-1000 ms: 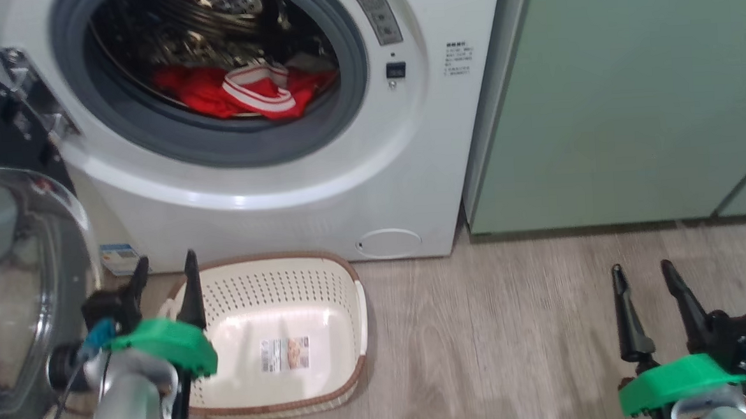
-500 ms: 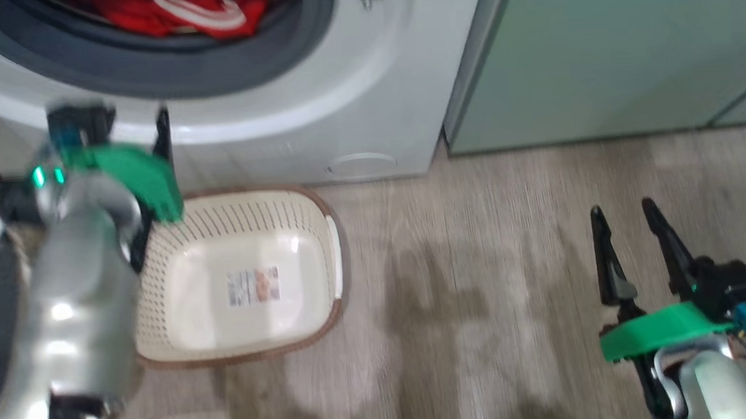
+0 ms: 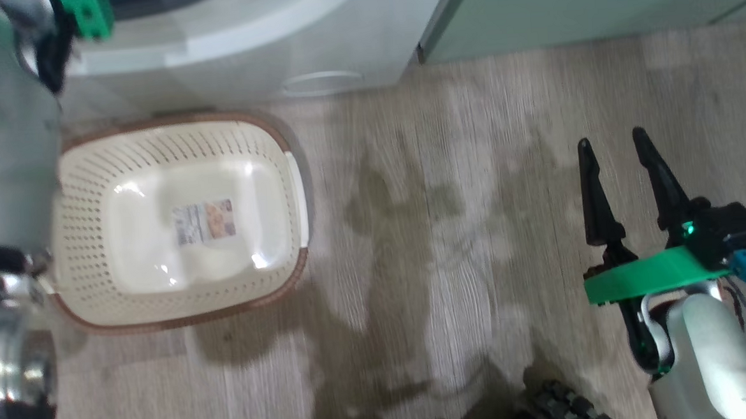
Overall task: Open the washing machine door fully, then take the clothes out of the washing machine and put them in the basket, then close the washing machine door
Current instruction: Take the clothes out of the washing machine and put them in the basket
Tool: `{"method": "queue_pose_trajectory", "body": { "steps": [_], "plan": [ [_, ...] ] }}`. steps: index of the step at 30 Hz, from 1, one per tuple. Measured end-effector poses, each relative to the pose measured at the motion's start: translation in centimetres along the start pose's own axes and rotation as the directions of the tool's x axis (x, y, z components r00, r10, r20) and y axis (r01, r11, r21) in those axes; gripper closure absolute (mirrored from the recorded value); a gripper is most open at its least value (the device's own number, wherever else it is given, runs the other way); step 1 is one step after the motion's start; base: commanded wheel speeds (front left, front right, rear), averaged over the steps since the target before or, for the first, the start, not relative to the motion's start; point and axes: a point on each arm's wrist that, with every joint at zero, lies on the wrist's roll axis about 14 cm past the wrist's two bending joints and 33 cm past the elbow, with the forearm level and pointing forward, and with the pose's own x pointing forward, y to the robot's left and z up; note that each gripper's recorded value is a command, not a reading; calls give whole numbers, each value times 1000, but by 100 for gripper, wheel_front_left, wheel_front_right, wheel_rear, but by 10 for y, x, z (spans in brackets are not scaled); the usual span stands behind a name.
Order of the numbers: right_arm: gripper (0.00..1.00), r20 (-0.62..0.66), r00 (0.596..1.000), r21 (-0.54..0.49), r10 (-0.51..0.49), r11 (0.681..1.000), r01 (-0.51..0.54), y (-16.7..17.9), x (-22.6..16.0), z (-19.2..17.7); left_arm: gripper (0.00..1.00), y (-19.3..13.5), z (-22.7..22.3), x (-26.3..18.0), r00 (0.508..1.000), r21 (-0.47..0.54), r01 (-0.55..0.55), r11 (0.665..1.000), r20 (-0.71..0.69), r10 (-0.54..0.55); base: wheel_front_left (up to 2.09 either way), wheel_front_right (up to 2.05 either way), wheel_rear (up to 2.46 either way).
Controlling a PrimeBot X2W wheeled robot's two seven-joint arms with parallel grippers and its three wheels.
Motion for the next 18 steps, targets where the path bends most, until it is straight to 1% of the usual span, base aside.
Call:
{"method": "queue_pose_trajectory", "body": {
  "steps": [5,8,14,18],
  "plan": [
    [0,-39,999,-8,-12,1000,12,-6,9,-17,0,-12,11,29,1000,-16,29,999,-7,-29,0,0,0],
    [0,-56,998,-17,-15,1000,14,-8,13,-25,0,-21,10,43,998,-13,52,999,-33,-52,0,0,0],
    [0,-81,997,-24,-19,1000,17,-12,20,-37,0,-31,-15,66,988,-5,76,997,-136,-76,0,0,0],
    [0,-91,996,-28,-25,999,22,-15,24,-42,0,-28,-35,77,974,6,61,998,-219,-59,0,0,0]
  ]
}}
